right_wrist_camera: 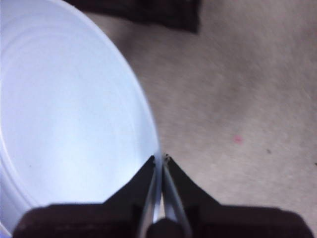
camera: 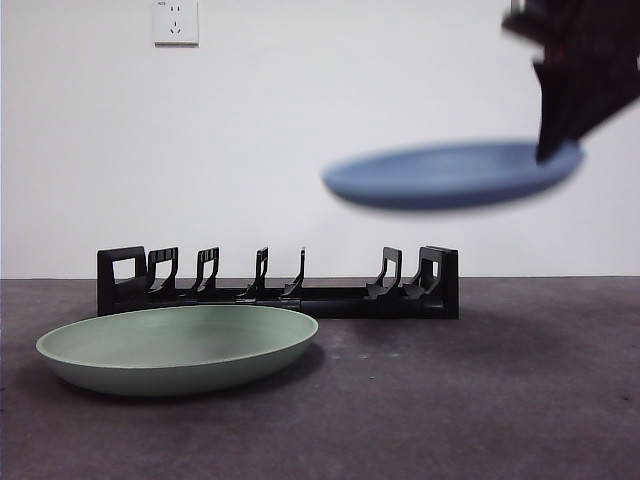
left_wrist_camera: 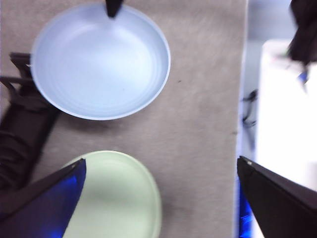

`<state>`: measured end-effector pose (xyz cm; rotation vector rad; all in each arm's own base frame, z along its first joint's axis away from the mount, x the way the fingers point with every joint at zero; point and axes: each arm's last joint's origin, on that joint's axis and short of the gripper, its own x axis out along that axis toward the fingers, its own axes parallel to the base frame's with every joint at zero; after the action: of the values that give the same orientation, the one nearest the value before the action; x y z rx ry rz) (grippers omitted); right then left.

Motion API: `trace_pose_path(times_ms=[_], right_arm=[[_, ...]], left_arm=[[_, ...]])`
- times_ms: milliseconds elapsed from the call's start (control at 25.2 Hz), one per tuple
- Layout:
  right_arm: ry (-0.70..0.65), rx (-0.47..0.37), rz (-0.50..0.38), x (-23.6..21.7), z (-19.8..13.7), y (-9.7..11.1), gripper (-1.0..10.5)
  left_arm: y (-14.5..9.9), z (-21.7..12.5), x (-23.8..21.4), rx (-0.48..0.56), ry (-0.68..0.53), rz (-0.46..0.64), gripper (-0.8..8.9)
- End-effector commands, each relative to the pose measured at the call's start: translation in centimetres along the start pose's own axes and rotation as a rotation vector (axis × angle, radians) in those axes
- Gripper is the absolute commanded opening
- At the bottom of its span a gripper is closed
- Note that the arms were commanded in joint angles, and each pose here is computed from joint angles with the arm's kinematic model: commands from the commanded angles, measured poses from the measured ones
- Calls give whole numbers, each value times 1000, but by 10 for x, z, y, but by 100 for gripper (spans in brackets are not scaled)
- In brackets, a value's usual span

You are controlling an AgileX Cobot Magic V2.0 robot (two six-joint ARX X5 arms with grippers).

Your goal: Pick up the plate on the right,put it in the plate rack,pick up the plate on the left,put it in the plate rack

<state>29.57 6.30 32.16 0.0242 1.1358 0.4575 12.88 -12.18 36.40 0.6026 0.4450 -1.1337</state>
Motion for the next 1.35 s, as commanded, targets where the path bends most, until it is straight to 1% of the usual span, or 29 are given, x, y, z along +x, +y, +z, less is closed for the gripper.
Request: trace_pose_path(times_ms=[40, 199, 357, 476, 556, 675, 794, 874, 953, 1032, 1191, 1310, 1350], right_arm=[[-14, -15, 47, -15, 5, 6, -17], [-24, -20, 87, -35, 10, 14, -17], [-23, -27, 116, -44, 11, 21, -16], [-8, -29, 129, -47, 10, 25, -16], [5, -39, 135, -46, 10, 29, -17], [20, -44, 143, -45, 8, 32, -16], [27, -57, 159, -43, 8, 38, -16], [29, -60, 171, -43, 8, 41, -16], [28, -59, 182, -43, 8, 41, -16], [28, -59, 184, -43, 8, 42, -16], [29, -58, 183, -43, 8, 41, -16], [26, -50, 179, -43, 8, 41, -16], [24, -49, 179, -43, 9, 41, -16]], left_arm=[[-1, 8, 12, 151, 26, 52, 659], [-5, 19, 34, 343, 95, 152, 659], [-10, 28, 55, 487, 148, 209, 659], [-13, 33, 68, 565, 181, 261, 659], [-15, 37, 75, 600, 185, 282, 659], [-18, 42, 81, 614, 160, 303, 659], [-20, 46, 84, 660, 141, 301, 650], [-21, 46, 85, 674, 141, 297, 583], [-22, 46, 85, 676, 143, 292, 462], [-22, 45, 85, 676, 150, 286, 366], [-23, 43, 85, 667, 167, 272, 208], [-24, 42, 86, 647, 166, 257, 117], [-25, 42, 86, 646, 163, 254, 103]])
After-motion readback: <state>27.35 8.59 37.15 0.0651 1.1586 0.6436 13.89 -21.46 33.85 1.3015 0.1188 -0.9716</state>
